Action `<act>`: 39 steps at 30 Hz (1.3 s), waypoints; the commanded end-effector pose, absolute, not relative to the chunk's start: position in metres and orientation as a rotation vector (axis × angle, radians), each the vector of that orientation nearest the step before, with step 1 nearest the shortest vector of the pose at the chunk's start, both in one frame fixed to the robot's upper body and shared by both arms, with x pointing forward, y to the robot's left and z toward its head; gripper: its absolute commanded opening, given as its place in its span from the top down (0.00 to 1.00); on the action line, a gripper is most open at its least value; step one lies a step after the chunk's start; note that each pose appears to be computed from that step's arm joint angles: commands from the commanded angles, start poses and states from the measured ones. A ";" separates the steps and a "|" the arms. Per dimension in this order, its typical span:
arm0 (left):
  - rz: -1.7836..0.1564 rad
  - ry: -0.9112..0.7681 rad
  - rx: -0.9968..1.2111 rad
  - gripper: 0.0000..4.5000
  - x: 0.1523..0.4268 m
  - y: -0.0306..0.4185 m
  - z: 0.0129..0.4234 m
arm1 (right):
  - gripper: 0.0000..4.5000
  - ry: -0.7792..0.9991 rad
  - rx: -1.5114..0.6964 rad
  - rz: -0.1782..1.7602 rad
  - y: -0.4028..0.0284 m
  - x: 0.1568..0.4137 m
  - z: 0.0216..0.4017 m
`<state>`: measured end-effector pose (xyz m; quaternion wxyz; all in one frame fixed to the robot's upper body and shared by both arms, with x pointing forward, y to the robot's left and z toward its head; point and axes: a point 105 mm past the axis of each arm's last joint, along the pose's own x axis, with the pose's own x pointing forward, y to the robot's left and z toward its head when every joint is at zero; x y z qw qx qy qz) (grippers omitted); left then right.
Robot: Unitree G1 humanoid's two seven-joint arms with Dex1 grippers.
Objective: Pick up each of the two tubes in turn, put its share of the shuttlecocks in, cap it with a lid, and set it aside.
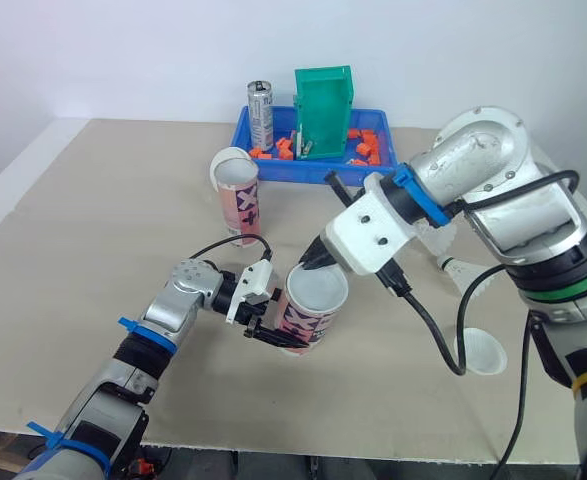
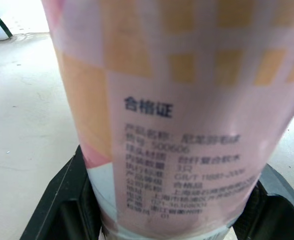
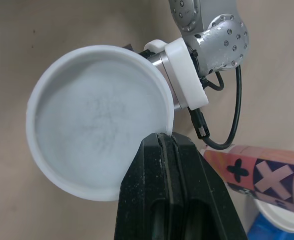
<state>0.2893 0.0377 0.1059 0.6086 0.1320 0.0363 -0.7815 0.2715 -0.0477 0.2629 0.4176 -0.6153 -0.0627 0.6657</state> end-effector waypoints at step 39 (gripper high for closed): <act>-1.792 0.252 0.314 0.35 0.286 0.050 0.077 | 0.98 -0.039 -1.234 1.748 -0.056 0.277 0.253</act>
